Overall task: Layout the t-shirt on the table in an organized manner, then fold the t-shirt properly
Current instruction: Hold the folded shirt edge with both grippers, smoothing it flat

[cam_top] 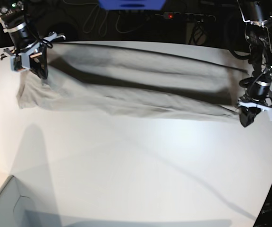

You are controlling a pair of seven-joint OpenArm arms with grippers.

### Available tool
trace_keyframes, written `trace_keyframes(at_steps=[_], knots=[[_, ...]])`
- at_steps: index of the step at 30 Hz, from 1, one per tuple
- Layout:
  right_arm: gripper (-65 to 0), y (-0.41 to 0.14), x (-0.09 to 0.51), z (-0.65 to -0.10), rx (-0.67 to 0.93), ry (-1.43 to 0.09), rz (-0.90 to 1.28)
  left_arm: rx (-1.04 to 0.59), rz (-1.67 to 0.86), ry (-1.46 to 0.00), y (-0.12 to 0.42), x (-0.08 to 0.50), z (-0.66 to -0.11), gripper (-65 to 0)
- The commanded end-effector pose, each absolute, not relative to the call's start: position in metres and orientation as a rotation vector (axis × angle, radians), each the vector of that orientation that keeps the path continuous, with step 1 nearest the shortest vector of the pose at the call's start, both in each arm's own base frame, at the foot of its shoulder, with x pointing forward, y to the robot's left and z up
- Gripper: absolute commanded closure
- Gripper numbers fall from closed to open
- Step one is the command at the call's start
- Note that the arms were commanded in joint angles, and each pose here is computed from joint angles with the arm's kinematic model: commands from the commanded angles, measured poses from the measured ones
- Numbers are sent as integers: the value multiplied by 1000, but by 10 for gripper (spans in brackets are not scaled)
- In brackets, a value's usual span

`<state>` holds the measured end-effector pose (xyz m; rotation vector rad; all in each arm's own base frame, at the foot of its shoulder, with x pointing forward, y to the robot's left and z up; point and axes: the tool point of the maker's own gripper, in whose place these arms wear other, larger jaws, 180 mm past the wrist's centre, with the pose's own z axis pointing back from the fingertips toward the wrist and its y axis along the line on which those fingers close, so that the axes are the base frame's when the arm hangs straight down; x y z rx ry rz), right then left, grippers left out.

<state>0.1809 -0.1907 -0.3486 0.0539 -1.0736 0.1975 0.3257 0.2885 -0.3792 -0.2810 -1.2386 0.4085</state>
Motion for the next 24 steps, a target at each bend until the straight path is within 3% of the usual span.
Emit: trace_keyframes(at_steps=[1, 24], knots=[[0, -189, 183, -337, 66, -1121, 196, -281, 397, -1297, 295, 331, -362, 0], [0, -193, 170, -367, 94, -1049, 138, -260, 439, -1188, 300, 308, -402, 0]])
